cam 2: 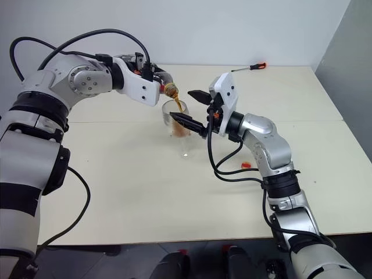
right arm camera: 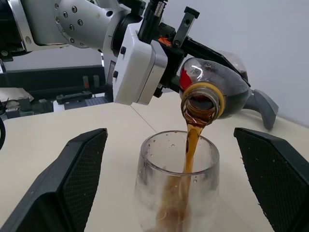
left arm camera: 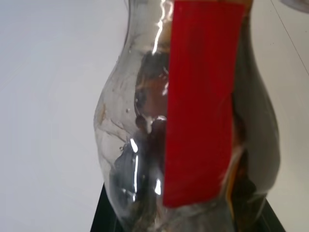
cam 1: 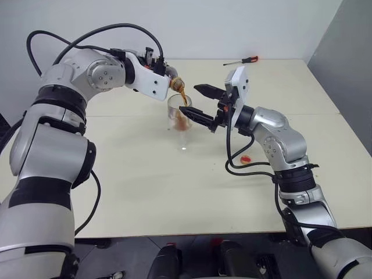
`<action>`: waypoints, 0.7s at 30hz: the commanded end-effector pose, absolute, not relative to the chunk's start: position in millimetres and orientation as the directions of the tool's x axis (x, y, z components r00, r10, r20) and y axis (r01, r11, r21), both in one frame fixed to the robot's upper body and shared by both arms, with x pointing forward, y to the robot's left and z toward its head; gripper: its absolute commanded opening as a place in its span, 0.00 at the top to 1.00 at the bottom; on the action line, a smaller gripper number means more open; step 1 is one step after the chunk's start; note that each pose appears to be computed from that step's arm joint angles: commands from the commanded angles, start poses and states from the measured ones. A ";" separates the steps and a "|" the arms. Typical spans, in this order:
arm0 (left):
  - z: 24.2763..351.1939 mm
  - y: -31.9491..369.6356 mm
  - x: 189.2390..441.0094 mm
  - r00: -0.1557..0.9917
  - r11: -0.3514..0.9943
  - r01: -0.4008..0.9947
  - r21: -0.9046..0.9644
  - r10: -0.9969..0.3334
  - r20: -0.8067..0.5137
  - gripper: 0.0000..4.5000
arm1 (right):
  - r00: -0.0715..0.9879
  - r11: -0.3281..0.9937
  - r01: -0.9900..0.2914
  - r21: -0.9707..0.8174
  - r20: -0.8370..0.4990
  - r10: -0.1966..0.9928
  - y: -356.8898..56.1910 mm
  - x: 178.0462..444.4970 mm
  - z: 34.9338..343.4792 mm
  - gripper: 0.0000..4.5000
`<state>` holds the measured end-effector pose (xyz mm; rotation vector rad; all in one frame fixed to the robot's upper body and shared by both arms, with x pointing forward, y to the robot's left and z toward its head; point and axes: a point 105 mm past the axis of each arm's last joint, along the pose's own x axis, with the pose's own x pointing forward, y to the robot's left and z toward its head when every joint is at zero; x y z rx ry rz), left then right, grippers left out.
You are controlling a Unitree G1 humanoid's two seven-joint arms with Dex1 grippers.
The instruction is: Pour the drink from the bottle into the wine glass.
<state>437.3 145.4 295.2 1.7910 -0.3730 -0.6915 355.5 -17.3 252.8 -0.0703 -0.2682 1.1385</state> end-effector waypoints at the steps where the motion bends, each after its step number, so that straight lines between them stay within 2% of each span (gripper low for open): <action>1: 325.1 144.4 432.8 0.790 -0.313 0.006 0.950 -0.581 -0.196 0.79 | 0.385 0.435 -0.868 -0.238 0.230 0.894 -21.0 353.5 271.0 0.00; 21: 328.4 152.0 431.7 0.804 -0.367 -0.012 0.930 -0.556 -0.209 0.79 | 0.371 0.423 -0.873 -0.243 0.232 0.899 -18.5 352.3 270.8 0.00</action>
